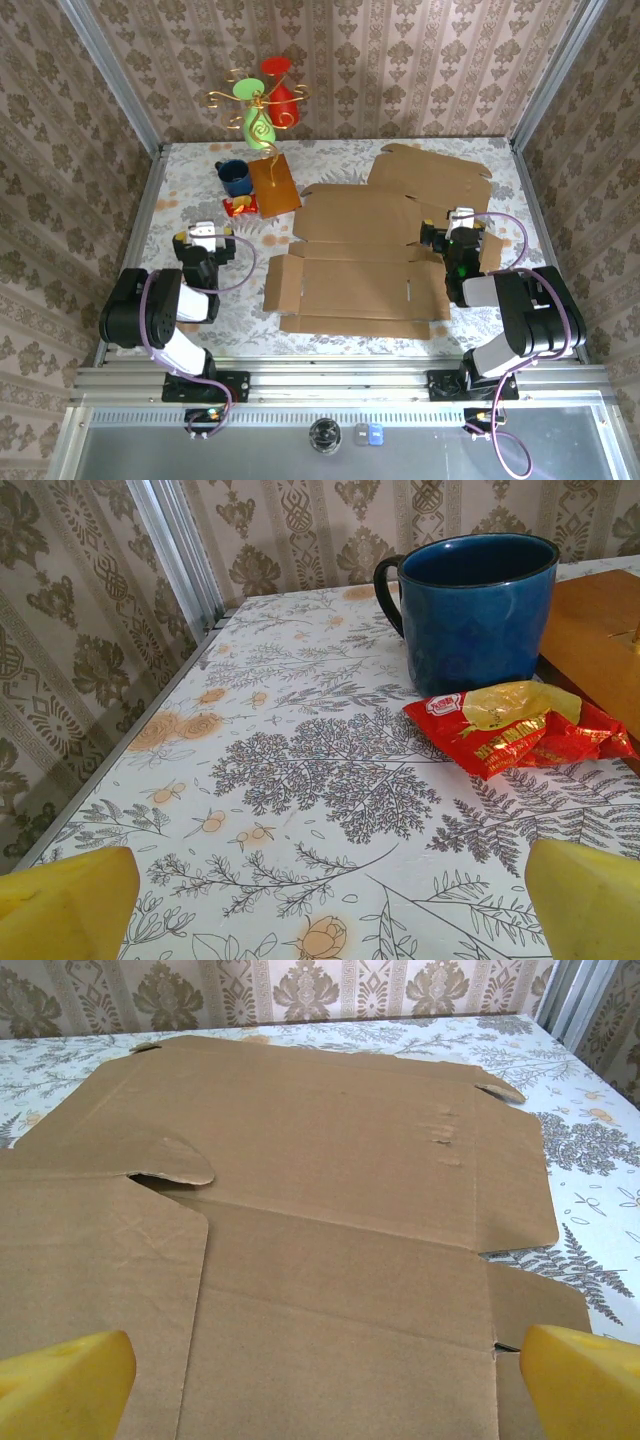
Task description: Fold the paper box
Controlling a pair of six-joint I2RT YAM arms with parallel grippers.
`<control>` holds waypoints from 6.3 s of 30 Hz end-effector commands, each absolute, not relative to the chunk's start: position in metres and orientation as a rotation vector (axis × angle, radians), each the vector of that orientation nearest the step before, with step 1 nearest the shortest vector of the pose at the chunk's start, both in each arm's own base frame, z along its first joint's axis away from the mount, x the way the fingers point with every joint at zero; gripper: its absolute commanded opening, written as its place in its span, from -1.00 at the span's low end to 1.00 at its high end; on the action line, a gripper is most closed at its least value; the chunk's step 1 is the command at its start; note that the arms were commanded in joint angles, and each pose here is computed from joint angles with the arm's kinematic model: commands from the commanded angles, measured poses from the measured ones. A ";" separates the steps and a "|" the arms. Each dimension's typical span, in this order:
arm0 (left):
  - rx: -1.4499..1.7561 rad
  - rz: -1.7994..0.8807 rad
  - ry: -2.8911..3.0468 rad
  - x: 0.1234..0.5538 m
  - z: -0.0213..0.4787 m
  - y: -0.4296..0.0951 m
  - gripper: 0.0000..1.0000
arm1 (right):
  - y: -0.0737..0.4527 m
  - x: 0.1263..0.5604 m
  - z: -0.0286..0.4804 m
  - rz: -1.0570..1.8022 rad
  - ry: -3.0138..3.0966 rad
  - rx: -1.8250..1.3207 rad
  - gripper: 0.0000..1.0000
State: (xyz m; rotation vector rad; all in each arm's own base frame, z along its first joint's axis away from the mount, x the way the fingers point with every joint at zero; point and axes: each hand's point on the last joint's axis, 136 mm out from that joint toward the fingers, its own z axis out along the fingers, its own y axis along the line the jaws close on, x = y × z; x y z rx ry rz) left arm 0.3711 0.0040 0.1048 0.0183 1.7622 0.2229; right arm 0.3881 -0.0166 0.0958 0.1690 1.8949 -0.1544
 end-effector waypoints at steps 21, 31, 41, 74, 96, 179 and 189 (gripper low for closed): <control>0.056 0.291 1.763 0.380 0.109 -0.002 1.00 | -0.020 0.393 0.102 -0.168 1.883 0.165 1.00; 0.039 0.297 1.753 0.378 0.113 0.000 1.00 | -0.019 0.373 0.152 -0.185 1.789 0.162 1.00; 0.042 0.298 1.723 0.373 0.121 0.000 1.00 | -0.003 0.363 0.318 -0.153 1.497 0.138 1.00; -1.267 -0.765 2.441 0.179 0.083 -0.166 -0.19 | 0.094 0.245 0.240 0.653 2.385 0.713 0.45; -1.346 -0.868 2.345 0.176 0.034 -0.179 -0.10 | 0.136 0.240 0.197 0.880 2.454 0.746 0.18; -1.394 -1.378 2.013 0.248 0.185 -0.266 -1.00 | 0.164 0.269 0.153 1.113 1.899 1.560 -0.54; -1.393 -1.376 2.011 0.249 0.186 -0.265 -1.00 | 0.164 0.270 0.147 1.090 1.931 1.578 -0.67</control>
